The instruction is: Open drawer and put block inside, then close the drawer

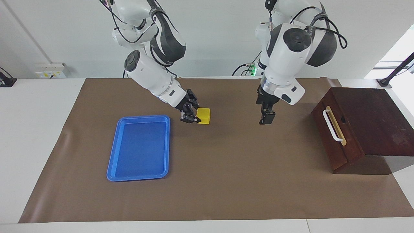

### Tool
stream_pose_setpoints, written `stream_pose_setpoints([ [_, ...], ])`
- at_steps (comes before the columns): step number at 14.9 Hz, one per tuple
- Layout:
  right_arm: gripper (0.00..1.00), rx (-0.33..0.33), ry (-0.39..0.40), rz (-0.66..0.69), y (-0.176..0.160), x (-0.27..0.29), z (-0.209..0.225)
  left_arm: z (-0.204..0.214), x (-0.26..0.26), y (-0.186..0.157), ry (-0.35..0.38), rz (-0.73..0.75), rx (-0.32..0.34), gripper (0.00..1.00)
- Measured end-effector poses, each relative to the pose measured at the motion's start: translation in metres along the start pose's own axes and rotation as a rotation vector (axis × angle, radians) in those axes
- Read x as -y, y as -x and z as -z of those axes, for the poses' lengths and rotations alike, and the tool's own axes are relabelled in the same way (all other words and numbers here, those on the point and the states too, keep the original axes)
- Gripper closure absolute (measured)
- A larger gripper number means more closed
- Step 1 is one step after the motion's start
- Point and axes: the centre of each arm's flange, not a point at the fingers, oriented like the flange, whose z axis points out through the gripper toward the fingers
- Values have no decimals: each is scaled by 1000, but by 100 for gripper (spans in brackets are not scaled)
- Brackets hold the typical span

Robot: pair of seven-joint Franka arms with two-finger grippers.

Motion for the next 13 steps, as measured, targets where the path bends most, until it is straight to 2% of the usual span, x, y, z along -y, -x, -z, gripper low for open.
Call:
stream_pose_setpoints([
  [2, 44, -14, 7, 17, -15, 7, -11, -3, 13, 34, 6, -15, 0, 0],
  [6, 44, -45, 7, 26, -32, 17, -24, -13, 23, 64, 30, 9, 11, 0],
  [13, 44, -77, 22, 18, -46, 17, -12, -20, 17, 64, 74, 42, 21, 0],
])
